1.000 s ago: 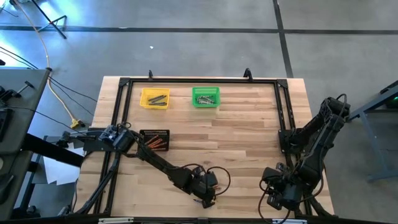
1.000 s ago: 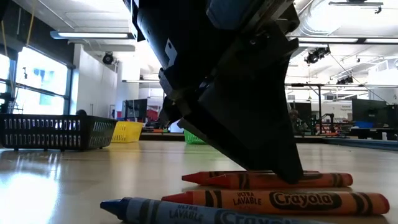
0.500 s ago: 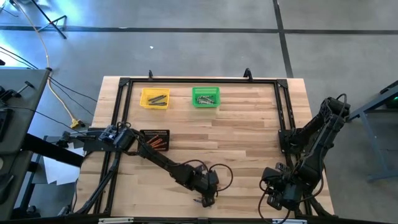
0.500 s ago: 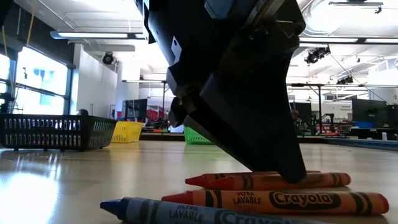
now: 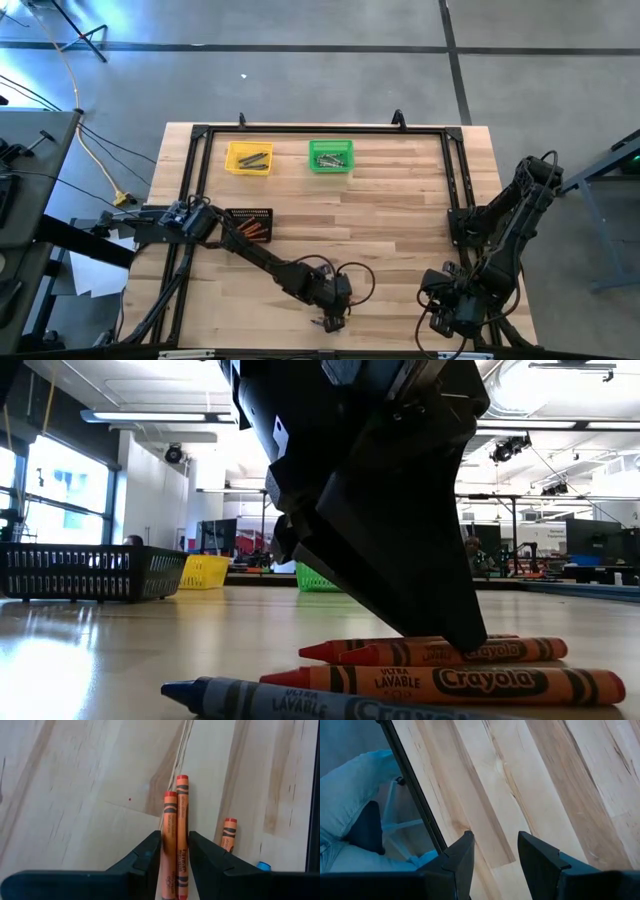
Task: Sort crayons
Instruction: Put the orange crayon into the black bin
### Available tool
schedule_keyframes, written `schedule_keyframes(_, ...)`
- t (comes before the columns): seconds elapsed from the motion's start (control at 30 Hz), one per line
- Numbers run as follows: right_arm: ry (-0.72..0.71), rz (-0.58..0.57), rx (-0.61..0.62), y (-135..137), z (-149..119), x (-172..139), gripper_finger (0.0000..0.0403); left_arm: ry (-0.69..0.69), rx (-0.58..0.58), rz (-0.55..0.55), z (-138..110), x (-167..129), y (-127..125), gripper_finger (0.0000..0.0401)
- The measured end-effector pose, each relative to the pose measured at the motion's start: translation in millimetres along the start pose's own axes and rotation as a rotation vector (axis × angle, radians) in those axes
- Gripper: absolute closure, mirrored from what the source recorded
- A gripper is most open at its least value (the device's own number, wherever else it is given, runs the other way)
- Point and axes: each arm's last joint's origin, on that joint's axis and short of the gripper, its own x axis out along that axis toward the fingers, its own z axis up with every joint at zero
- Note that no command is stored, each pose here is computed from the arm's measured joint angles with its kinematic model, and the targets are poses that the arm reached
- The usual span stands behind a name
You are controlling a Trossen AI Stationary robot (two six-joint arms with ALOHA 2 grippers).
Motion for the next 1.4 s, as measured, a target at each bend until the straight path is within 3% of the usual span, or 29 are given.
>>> schedule_keyframes(0.53, 0.0, 0.001, 0.003, 0, 0, 0, 0.0257, 0.014, 0.023, -0.031, 9, 1, 8, 0.0312)
schedule_keyframes(0.73, -0.001, 0.001, 0.006, 0, 1, 0, 0.0257, -0.023, 0.024, -0.101, 21, -1, 10, 0.0312)
schedule_keyframes(1.4, -0.023, 0.01, 0.005, 1, 1, 0, 0.0257, 0.052, 0.04, 0.035, 10, -2, 17, 0.0312)
